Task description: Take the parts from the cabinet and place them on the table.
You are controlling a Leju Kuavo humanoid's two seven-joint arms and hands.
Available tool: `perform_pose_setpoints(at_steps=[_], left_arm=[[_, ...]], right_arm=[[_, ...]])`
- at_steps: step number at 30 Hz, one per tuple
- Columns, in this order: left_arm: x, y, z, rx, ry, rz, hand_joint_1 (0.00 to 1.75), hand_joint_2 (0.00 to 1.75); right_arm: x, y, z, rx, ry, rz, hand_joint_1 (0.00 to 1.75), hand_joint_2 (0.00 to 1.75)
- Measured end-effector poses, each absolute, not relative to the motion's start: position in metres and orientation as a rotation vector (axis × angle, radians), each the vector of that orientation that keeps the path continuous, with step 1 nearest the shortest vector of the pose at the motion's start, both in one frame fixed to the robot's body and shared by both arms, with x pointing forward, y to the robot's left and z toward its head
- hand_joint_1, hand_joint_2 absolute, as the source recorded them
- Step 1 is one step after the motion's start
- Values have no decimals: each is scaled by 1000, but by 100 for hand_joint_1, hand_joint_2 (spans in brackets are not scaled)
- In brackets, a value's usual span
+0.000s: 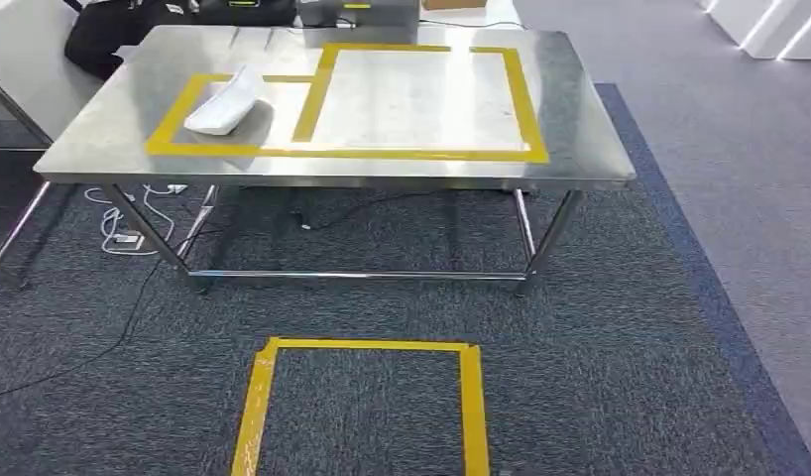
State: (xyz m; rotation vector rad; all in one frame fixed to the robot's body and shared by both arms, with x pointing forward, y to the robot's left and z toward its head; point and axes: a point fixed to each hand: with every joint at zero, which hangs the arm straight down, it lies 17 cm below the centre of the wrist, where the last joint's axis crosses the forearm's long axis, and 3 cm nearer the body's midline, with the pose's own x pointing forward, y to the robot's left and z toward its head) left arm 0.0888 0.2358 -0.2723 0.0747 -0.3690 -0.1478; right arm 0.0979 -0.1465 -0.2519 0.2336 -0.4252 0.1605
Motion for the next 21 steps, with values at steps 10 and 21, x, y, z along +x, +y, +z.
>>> perform_pose_setpoints(at_steps=[10,21], left_arm=[[92,236,-271,103,-391,-210,0,0],[101,237,-269,134,-422,-260,0,0]], right_arm=[[81,-141,-256,223,-389,335,0,0],[76,-142,-258,205,-380,384,0,0]])
